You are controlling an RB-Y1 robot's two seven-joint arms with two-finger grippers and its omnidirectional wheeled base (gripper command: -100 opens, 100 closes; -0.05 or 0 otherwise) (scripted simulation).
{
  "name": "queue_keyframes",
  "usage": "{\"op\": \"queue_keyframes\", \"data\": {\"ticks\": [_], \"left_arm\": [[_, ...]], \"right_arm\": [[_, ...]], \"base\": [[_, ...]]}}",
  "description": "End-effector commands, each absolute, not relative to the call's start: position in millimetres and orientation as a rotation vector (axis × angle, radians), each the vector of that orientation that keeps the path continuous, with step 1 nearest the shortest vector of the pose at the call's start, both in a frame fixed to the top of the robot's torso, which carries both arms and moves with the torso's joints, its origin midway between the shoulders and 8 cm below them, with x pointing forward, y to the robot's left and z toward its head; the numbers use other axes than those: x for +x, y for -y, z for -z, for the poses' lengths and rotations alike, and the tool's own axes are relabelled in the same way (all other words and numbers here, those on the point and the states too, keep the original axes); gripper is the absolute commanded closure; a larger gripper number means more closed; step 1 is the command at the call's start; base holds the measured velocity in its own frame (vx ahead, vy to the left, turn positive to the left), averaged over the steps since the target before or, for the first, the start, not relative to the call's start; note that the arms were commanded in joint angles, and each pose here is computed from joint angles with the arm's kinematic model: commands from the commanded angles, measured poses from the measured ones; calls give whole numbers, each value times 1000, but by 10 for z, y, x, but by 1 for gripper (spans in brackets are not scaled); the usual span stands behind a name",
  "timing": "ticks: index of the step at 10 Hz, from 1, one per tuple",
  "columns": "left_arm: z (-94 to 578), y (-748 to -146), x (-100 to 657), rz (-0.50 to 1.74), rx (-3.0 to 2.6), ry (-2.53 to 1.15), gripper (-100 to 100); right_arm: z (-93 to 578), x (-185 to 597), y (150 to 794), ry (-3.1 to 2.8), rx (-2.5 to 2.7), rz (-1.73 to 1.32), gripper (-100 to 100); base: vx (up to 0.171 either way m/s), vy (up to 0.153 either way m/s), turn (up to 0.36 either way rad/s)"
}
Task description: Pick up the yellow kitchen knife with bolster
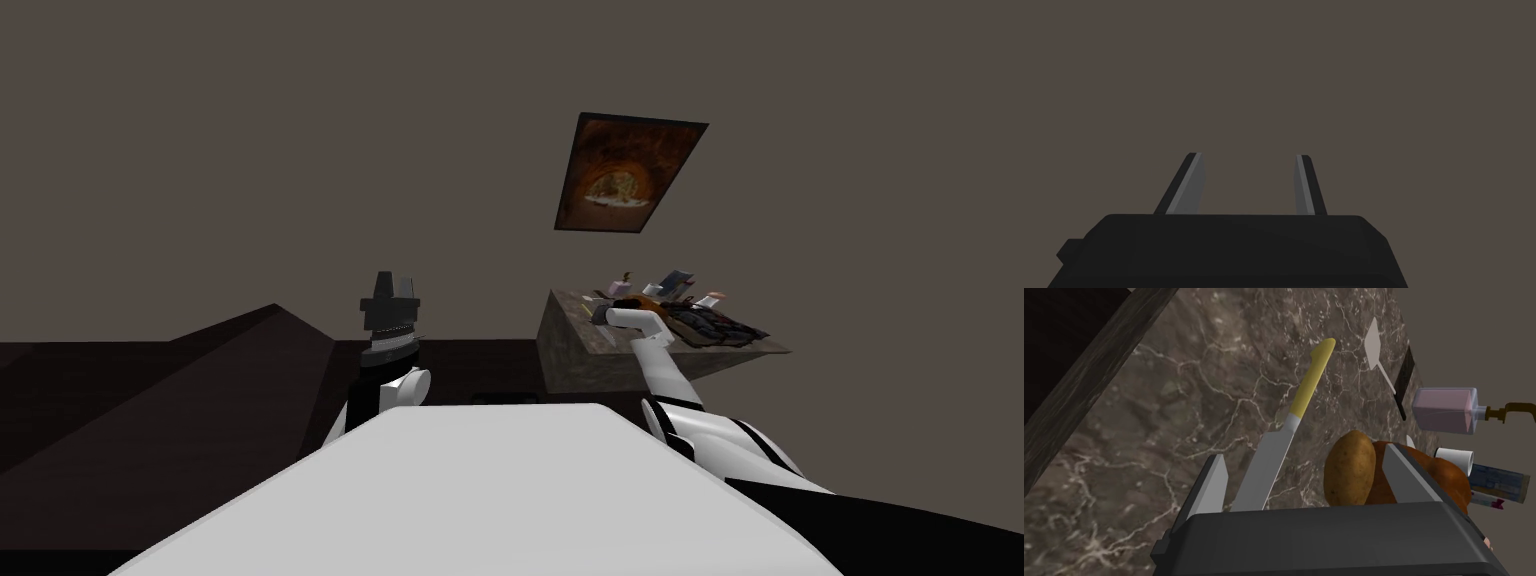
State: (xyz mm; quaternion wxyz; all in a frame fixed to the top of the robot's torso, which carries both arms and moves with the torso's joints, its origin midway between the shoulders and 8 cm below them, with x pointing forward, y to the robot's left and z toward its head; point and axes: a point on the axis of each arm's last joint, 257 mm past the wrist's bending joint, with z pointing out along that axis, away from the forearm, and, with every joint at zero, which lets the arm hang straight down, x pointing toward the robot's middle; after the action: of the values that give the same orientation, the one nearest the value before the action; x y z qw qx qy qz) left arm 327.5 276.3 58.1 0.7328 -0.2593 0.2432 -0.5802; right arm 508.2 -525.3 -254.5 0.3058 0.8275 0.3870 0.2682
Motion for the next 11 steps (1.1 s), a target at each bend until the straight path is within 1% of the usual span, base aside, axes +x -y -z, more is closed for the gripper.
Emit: {"op": "queue_keyframes", "data": {"ticks": [1, 4, 5, 8, 9, 11], "left_arm": [[-581, -2763, 3275, 1276, -570, -535, 0], [-581, -2763, 3275, 1276, -570, -535, 0], [-580, -2763, 3275, 1276, -570, -535, 0], [-581, -2763, 3275, 1276, -570, -535, 0], [-580, -2764, 3275, 1276, -570, -535, 0], [-581, -2763, 3275, 1276, -570, -535, 0]], "right_arm": [[2603, 5042, 5282, -1022, 2223, -680, -100], [2704, 4798, 5642, -913, 2371, -577, -100], [2800, 4712, 5647, -914, 2406, -539, -100], [2828, 4427, 5915, -803, 2537, -438, -100], [2967, 4297, 5924, -793, 2584, -386, -100], [2972, 4134, 6020, -737, 2648, -332, -100]], "base": [[46, 20, -6], [109, 40, -75], [114, 46, -49], [149, 28, -70], [133, 30, -40], [69, 20, -25]]}}
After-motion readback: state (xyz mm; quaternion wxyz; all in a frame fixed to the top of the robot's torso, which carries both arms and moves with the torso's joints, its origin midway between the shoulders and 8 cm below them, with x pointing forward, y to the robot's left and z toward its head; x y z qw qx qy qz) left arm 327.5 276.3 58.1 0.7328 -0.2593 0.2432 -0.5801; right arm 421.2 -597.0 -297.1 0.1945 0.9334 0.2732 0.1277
